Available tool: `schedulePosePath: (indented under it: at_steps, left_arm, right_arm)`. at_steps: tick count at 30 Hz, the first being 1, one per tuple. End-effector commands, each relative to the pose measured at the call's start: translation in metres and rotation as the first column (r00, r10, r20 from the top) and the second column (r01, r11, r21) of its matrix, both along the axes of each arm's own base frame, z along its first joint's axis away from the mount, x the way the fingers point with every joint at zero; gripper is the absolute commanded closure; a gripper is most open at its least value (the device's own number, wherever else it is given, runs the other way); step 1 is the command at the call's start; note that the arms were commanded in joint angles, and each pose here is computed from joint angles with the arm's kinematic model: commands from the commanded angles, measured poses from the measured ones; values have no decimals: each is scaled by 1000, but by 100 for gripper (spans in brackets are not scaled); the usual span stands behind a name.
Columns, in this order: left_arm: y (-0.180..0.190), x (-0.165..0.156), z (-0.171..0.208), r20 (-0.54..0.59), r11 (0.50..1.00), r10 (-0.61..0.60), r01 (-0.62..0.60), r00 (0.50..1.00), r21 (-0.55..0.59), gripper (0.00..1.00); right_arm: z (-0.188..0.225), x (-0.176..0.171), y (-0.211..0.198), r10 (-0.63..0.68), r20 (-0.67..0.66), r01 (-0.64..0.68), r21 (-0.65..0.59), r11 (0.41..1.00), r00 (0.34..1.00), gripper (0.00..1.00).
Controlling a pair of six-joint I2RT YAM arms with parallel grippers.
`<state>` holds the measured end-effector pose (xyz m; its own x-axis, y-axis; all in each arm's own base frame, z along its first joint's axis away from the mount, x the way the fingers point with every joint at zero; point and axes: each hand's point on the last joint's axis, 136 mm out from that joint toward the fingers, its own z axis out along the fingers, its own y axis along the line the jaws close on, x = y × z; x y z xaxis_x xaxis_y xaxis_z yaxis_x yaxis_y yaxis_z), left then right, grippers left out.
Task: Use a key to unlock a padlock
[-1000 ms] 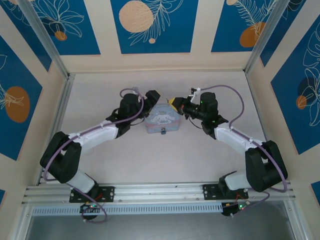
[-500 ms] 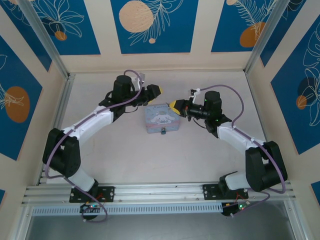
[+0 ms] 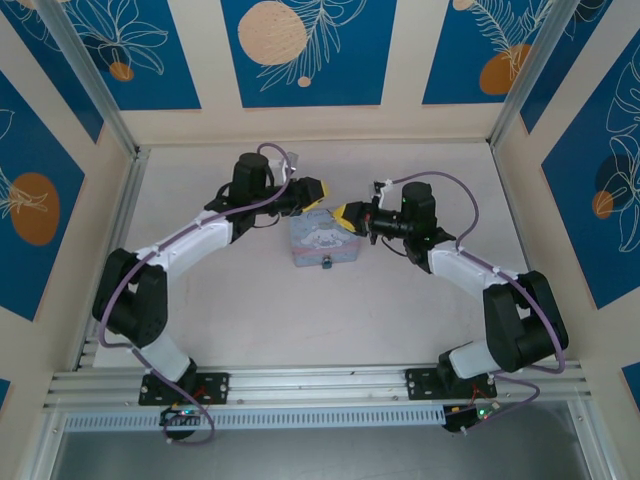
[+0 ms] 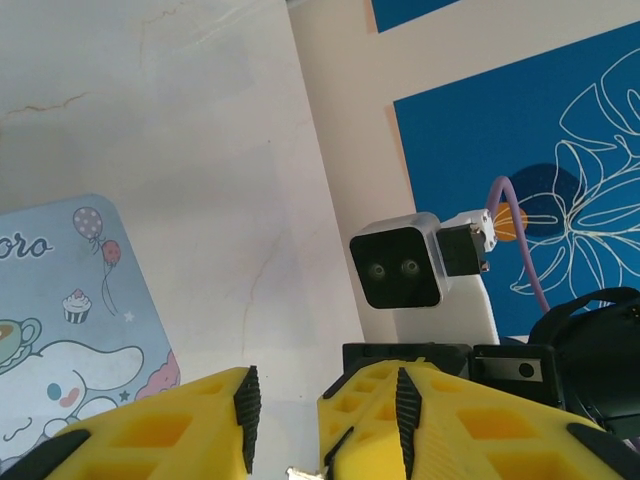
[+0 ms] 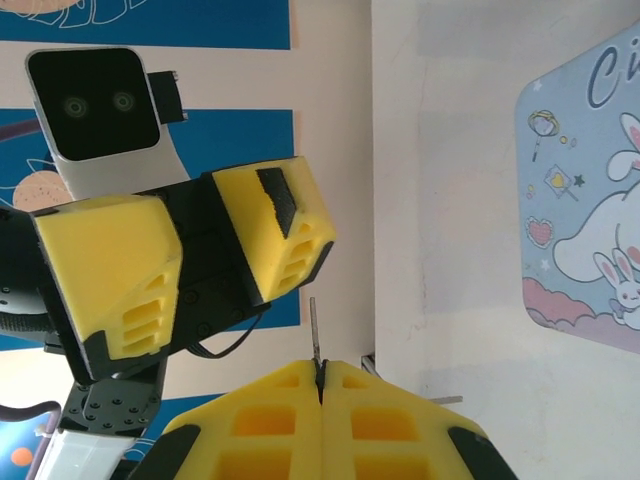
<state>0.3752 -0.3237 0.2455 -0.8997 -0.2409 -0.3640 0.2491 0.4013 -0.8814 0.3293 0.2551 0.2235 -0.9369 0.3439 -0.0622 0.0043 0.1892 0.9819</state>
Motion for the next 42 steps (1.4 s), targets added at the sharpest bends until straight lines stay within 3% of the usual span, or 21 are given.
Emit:
schedulePosePath:
  at_steps: [1,9,17,26,32,34,39,42]
  left_arm:
    - [-9,-4,-8,-8,999,-37,37,999,-10,59]
    - [-15,-6,-17,-24,999,-41,41,999,-10,60]
    - [-22,-8,-17,-28,998,-54,53,998,-26,76]
    - [-24,-11,-14,-24,998,-58,58,998,-34,85]
    - [-24,-13,-15,-26,998,-56,55,998,-36,100]
    - [-24,-13,-13,-26,998,-53,52,998,-40,100]
    - [-19,-10,-12,-38,999,3,-5,999,-50,100]
    - [-15,-5,-10,-53,996,57,-60,997,-69,100]
  right_arm:
    - [16,3,6,16,34,-16,23,1000,999,100]
    - [13,4,6,8,30,-8,20,1000,1000,100]
    - [11,6,7,-1,26,0,18,1000,1000,100]
    - [9,8,6,-12,24,11,16,1000,1000,100]
    - [9,9,6,-15,24,14,15,1000,1000,100]
    - [9,10,5,-17,25,16,17,1000,1000,100]
    - [13,12,-9,-74,34,73,38,997,997,63]
    - [17,12,-18,-113,42,111,42,993,993,58]
